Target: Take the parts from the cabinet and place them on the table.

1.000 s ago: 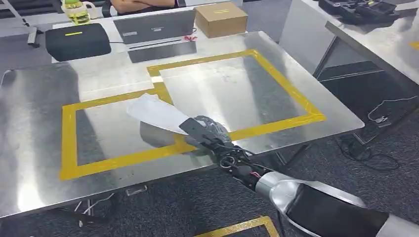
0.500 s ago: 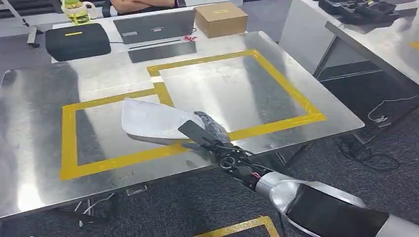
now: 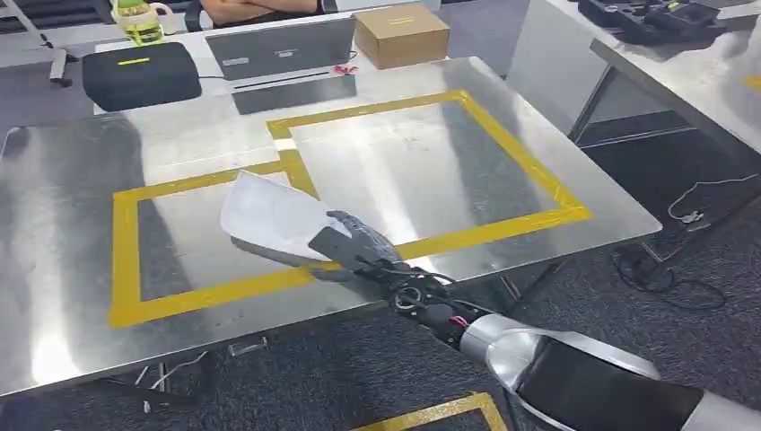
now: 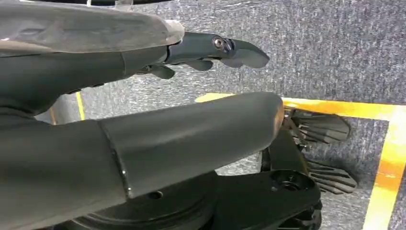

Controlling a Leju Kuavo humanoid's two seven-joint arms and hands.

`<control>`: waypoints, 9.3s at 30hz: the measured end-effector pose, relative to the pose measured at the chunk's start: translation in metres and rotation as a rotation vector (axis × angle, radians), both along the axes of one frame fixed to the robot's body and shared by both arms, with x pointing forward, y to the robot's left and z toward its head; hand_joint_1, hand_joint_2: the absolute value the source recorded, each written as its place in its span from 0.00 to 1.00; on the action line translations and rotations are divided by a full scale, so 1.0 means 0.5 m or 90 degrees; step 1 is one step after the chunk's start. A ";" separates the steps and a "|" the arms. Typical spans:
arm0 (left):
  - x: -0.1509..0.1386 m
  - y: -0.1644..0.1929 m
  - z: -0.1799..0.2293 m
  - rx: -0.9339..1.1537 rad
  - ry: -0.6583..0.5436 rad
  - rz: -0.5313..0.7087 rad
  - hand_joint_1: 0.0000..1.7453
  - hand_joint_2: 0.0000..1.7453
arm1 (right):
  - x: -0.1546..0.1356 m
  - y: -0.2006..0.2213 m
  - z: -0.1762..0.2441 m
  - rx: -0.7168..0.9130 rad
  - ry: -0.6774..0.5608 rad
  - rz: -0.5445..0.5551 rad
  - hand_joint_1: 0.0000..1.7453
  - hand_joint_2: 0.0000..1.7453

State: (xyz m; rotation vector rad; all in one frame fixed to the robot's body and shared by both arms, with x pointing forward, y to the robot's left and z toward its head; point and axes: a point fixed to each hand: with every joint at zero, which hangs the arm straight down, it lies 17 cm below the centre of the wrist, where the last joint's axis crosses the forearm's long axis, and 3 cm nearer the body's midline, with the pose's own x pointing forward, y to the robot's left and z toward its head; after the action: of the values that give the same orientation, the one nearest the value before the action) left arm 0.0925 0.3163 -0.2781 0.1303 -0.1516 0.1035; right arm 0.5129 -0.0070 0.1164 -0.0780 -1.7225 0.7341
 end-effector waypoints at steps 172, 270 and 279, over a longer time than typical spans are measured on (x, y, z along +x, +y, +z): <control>-0.007 0.005 -0.001 0.006 0.008 0.035 0.00 0.00 | -0.519 0.022 0.374 0.658 -0.017 0.588 0.00 1.00; 0.002 -0.003 0.000 -0.002 0.001 0.028 0.00 0.00 | -0.476 -0.095 0.389 0.655 -0.095 0.469 0.00 0.00; -0.002 0.004 0.000 0.001 0.004 0.034 0.00 0.00 | -0.480 -0.095 0.390 0.656 -0.094 0.478 0.00 0.00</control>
State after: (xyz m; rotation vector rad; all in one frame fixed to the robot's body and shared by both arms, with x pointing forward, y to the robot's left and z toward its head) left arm 0.0913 0.3184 -0.2783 0.1368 -0.1416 0.1564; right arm 0.2728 -0.0545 0.3114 1.2963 -2.0869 0.2681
